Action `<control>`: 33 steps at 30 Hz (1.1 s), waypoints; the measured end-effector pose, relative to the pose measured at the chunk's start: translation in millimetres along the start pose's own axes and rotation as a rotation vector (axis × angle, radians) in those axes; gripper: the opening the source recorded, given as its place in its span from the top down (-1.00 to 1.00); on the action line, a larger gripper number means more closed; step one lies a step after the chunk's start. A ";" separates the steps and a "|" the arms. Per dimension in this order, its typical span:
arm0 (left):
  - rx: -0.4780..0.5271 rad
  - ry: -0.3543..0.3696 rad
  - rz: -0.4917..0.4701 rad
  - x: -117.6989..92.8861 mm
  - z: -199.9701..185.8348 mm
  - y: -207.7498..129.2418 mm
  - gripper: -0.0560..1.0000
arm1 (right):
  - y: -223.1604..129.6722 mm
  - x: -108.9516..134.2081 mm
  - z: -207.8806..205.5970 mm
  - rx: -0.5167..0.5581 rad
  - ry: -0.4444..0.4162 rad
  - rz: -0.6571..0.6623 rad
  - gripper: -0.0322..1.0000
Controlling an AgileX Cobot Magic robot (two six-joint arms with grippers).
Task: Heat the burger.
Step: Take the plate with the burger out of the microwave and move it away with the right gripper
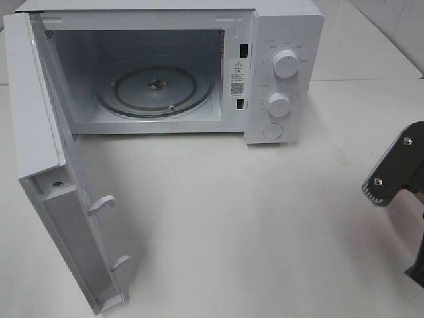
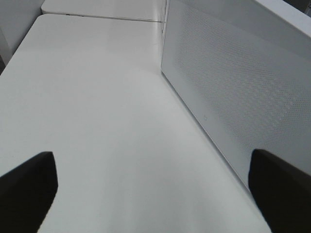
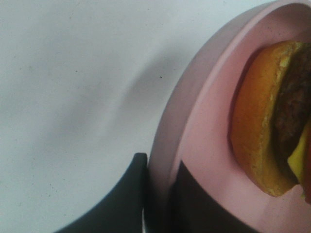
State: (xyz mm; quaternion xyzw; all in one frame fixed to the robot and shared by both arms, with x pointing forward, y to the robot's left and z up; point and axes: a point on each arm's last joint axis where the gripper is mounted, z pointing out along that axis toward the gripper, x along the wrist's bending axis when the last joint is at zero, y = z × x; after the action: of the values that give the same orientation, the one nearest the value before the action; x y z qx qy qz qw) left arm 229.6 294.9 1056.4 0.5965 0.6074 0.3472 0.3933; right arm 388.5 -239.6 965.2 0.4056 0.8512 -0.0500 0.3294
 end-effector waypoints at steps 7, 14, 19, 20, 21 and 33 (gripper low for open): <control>0.000 0.000 0.000 0.0 0.0 0.0 -0.98 | 13.6 4.4 11.1 0.096 -0.052 0.154 0.73; 0.000 0.000 0.000 0.0 0.0 0.0 -0.98 | 28.9 11.0 22.1 0.164 -0.094 0.278 0.73; 0.000 0.000 0.000 0.0 0.0 0.0 -0.98 | 34.0 20.1 34.0 0.212 -0.113 0.320 0.73; 0.000 0.000 0.000 0.0 0.0 0.0 -0.98 | 34.0 20.1 34.0 0.212 -0.113 0.320 0.73; 0.000 0.000 0.000 0.0 0.0 0.0 -0.98 | 34.1 23.1 38.5 0.232 -0.120 0.333 0.73; 0.000 0.000 0.000 0.0 0.0 0.0 -0.98 | 28.9 26.7 78.1 0.350 -0.086 0.407 0.73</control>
State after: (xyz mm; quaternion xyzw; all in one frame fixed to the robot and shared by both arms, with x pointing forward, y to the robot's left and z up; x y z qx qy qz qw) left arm 229.6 294.9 1056.4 0.5965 0.6074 0.3472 0.3933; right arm 437.9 -230.3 893.7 0.6165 0.7158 -0.1466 0.2934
